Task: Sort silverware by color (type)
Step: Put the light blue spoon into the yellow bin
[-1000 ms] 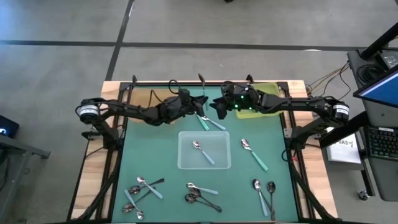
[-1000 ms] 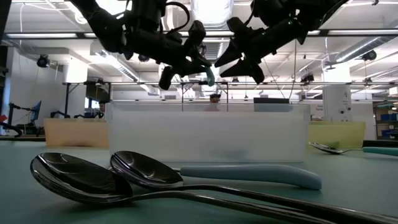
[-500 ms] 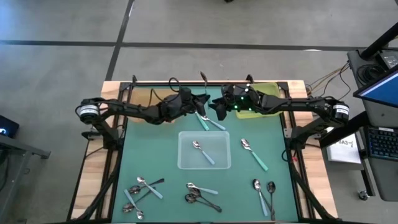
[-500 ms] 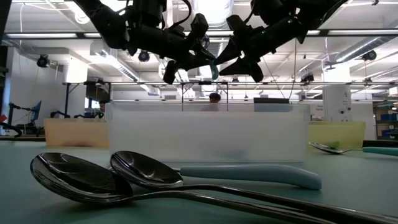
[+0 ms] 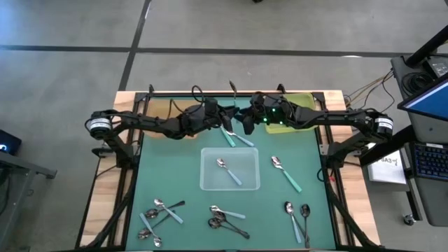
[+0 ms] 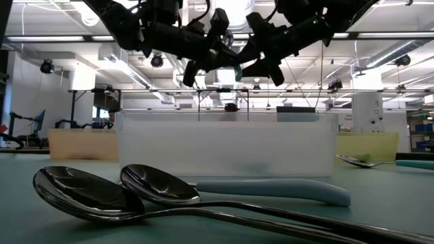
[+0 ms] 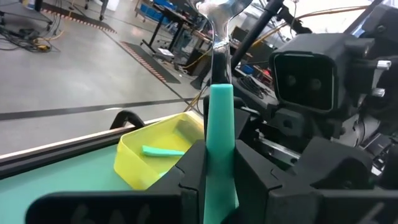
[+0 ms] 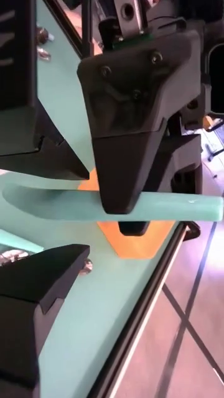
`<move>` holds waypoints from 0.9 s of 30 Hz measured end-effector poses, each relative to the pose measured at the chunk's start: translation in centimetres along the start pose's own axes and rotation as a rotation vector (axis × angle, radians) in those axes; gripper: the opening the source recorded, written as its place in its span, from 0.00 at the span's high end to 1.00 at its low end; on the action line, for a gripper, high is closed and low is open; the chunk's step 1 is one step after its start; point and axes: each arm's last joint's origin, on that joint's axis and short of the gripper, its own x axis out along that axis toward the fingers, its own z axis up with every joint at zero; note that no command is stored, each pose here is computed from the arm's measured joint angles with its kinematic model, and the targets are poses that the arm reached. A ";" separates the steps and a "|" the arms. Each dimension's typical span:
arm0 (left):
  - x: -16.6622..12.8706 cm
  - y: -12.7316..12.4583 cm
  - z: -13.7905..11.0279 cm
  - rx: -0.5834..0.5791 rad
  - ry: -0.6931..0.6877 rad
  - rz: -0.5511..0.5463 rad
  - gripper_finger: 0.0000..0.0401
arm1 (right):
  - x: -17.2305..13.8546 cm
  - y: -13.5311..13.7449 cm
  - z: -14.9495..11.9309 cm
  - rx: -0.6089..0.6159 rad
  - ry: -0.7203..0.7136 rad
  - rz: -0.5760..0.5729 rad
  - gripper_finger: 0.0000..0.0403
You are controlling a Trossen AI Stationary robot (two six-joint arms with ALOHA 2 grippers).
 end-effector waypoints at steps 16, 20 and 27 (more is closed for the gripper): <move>0.0 0.0 0.1 0.029 0.002 -0.004 0.90 | 0.0 -0.1 0.2 -0.052 -0.025 -0.029 0.90; 0.0 0.0 0.1 0.037 0.003 -0.007 0.88 | 0.0 -0.1 0.2 -0.063 -0.025 -0.029 0.90; 0.0 -0.1 0.1 0.037 0.004 -0.016 0.70 | -0.3 -1.2 0.7 -0.087 -0.034 -0.075 0.92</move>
